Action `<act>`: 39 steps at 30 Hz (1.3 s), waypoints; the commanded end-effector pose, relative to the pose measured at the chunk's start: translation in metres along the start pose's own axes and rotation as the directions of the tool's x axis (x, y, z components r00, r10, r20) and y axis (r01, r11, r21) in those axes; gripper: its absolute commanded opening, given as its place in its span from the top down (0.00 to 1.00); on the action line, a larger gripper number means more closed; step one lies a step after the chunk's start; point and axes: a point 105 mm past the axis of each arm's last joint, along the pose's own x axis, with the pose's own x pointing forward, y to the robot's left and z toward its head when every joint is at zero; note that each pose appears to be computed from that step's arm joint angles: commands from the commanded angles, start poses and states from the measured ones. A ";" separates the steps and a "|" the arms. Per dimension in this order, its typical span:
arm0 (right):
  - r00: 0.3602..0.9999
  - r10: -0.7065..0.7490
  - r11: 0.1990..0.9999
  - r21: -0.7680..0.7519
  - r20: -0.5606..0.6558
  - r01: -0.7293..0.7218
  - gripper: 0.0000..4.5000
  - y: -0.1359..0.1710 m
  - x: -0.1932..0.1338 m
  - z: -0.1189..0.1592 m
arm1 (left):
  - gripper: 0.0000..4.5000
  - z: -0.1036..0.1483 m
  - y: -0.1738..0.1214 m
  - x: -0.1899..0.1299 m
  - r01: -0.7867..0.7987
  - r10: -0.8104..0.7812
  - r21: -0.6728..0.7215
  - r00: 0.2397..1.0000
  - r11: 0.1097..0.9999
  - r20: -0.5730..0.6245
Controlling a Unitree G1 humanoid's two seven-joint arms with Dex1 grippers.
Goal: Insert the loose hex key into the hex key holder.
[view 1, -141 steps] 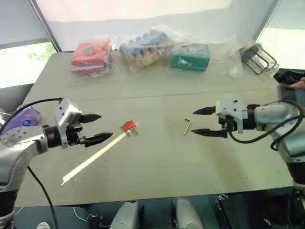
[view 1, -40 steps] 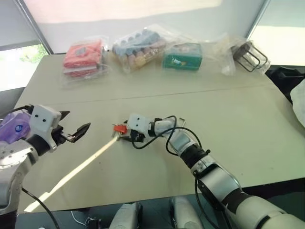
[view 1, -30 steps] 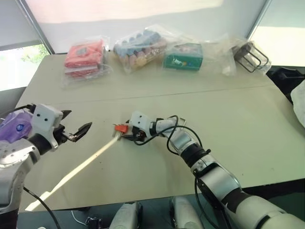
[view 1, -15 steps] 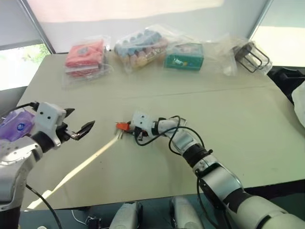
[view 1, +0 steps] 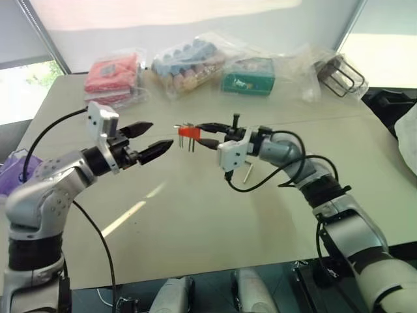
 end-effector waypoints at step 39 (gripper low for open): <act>0.987 -0.052 0.986 -0.152 0.150 0.075 0.78 -0.038 -0.013 0.043 | 0.99 0.015 -0.020 0.038 0.258 -0.253 -0.064 0.965 0.964 0.074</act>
